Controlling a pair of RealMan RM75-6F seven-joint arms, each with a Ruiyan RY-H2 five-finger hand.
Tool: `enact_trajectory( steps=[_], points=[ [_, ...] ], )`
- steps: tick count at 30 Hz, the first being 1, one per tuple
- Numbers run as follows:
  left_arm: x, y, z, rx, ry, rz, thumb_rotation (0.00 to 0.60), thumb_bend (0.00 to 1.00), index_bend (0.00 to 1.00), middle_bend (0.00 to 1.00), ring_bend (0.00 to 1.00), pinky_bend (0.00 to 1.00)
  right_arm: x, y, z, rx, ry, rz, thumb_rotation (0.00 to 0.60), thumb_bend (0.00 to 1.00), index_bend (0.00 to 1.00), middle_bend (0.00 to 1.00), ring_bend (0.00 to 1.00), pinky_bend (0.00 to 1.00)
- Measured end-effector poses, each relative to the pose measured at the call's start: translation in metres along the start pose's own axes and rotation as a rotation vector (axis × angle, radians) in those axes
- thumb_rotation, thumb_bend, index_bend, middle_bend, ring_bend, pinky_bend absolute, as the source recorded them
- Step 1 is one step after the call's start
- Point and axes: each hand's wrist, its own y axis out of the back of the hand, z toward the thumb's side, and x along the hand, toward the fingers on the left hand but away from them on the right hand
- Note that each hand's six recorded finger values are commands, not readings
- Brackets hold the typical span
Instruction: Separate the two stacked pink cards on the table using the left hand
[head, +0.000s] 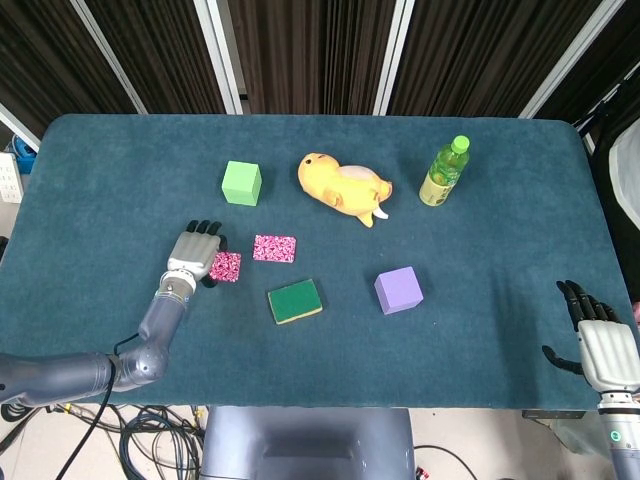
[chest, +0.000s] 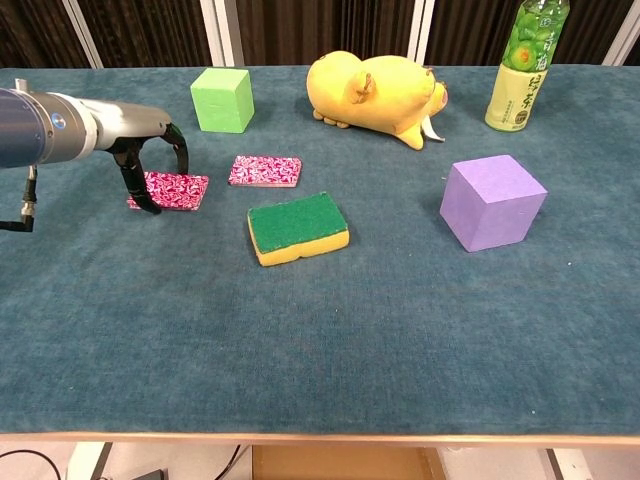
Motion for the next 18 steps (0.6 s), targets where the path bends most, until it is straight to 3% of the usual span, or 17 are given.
enact_trajectory(
  steps=[18],
  points=[
    [0.0016, -0.0004, 0.0022, 0.006, 0.001, -0.002, 0.600, 0.19, 0.41, 0.16, 0.00, 0.00, -0.0004, -0.0004, -0.0007, 0.000, -0.003, 0.005, 0.600, 0.20, 0.03, 0.08, 0.15, 0.22]
  ],
)
